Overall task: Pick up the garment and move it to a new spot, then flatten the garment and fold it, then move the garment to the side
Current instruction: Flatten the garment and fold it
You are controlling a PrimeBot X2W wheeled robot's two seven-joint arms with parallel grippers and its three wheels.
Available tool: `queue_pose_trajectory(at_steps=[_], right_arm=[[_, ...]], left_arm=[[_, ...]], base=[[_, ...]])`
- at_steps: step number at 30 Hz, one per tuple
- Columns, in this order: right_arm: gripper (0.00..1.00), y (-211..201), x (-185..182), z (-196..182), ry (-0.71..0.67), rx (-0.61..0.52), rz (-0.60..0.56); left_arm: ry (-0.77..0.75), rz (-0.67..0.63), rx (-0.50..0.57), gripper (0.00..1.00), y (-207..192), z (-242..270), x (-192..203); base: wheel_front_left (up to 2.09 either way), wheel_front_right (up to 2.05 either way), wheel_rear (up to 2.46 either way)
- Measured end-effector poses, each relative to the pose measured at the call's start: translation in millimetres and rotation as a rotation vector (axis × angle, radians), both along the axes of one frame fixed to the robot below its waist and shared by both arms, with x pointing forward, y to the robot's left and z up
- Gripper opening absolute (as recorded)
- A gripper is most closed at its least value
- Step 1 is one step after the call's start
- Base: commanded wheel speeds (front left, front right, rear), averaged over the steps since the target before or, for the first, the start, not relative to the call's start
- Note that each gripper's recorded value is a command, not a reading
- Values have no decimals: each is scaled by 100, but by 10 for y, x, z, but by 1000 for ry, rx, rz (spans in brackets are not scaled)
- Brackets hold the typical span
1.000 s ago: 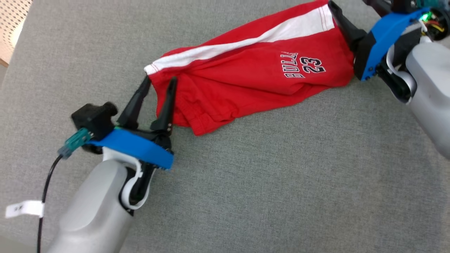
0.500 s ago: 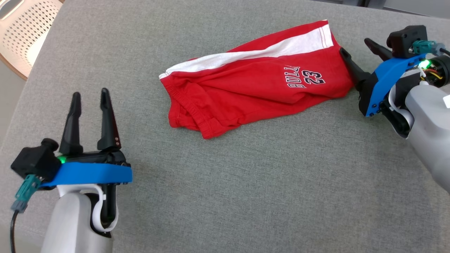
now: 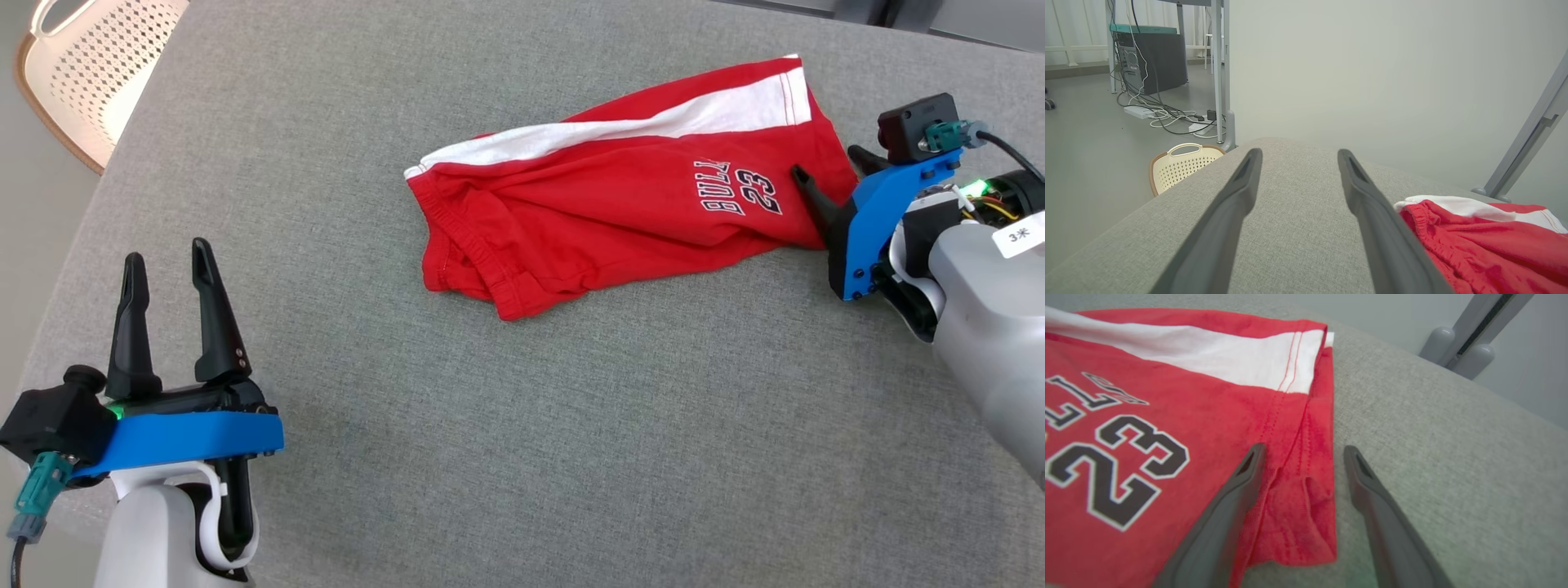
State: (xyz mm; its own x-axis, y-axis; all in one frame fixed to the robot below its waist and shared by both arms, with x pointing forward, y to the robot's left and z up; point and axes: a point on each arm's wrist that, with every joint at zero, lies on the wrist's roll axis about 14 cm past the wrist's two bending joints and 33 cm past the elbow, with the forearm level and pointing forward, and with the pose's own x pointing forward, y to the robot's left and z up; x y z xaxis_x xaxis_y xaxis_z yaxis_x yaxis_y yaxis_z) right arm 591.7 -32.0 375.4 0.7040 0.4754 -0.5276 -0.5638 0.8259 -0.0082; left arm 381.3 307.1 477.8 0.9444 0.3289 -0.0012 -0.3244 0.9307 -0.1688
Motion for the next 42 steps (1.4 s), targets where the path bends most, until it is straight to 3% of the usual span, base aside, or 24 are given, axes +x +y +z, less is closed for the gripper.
queue_pose_trajectory(at_steps=[3, 4, 5, 6, 7, 21, 33, 42], right_arm=[[100, 31, -45, -46, 32, -26, 11], [78, 32, -60, -62, 46, -37, 13], [42, 36, -70, -67, 54, -41, 14], [15, 43, -72, -60, 56, -36, 12], [0, 57, -78, -51, 55, -33, 15], [0, -239, -263, 193, -23, 66, -65], [0, -1002, -806, 169, -21, 139, -249], [0, -1658, -987, 222, -38, 125, -402]], left_arm=[[-3, 2, -6, 100, 3, 6, -12], [-3, 2, -6, 100, 1, 6, -13], [-3, 0, -8, 100, -5, 4, -12], [-3, -1, -8, 100, -10, 3, -10], [-3, -3, -9, 100, -15, 3, -7], [-18, -83, -10, 100, -274, 21, 108], [-44, -182, -8, 100, -608, 72, 230], [-53, -227, 4, 100, -758, 106, 272]], base=[[0, 0, 0], [0, 0, 0], [0, 0, 0], [0, 0, 0], [0, 0, 0], [0, 0, 0], [0, 0, 0], [0, 0, 0]])
